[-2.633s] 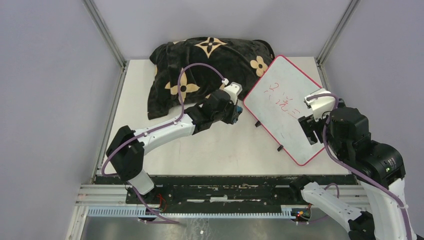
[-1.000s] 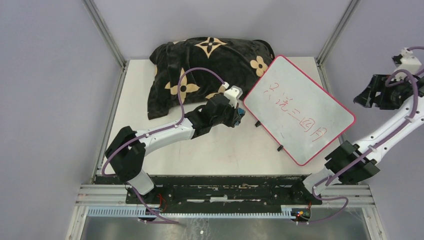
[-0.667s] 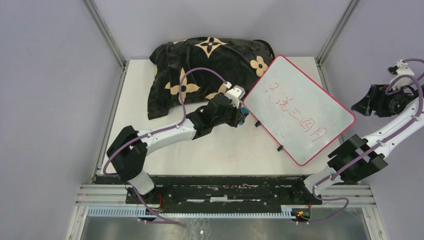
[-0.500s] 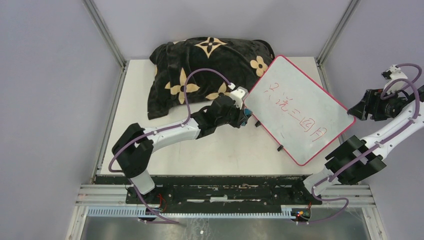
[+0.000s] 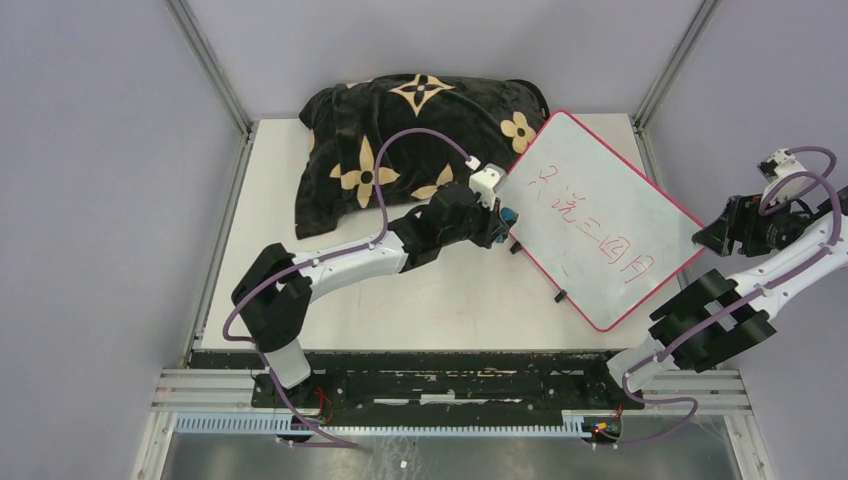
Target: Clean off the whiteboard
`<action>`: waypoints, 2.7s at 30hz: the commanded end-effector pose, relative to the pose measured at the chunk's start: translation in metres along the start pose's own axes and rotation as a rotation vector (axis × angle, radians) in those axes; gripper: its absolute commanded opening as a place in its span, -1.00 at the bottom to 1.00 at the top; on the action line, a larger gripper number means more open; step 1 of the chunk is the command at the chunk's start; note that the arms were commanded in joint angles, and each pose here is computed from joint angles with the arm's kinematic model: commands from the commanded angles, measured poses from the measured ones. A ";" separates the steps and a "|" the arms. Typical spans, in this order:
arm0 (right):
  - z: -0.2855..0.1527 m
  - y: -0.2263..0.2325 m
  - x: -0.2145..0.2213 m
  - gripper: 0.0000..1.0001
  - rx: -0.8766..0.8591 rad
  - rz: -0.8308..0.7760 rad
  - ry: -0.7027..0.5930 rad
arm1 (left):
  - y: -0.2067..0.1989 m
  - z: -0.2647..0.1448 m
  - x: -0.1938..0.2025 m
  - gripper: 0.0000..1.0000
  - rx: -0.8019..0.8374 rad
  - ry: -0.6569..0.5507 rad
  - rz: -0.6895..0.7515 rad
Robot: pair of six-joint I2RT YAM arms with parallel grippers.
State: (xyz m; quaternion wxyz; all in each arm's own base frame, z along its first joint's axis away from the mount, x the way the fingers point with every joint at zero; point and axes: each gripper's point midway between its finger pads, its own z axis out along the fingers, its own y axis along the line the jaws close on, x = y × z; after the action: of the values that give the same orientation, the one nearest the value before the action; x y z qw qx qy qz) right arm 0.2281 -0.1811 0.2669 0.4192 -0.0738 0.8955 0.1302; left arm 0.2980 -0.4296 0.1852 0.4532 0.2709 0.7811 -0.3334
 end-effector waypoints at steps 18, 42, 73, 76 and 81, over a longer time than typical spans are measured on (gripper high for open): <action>0.016 0.041 0.012 0.41 -0.196 0.125 -0.082 | -0.029 0.032 -0.064 -0.94 0.070 -0.137 0.114; 0.021 0.042 0.015 -0.25 -0.222 0.160 -0.094 | -0.033 0.070 -0.089 -0.94 0.076 -0.155 0.190; 0.023 0.038 0.027 -0.99 -0.223 0.136 -0.045 | 0.046 0.128 -0.139 -0.94 -0.011 -0.273 0.294; 0.023 0.038 0.029 -0.99 -0.224 0.133 -0.037 | 0.045 0.146 -0.131 -0.95 0.015 -0.280 0.290; 0.023 0.038 0.030 -0.99 -0.218 0.108 -0.029 | 0.046 0.162 -0.128 -0.94 0.028 -0.305 0.274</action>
State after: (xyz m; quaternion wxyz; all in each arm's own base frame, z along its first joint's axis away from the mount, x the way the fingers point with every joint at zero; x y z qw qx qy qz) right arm 0.2356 -0.1611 0.2396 0.4488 -0.0721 0.8660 0.2083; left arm 0.4686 -0.5228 0.1921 0.5605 0.3218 0.7041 -0.2943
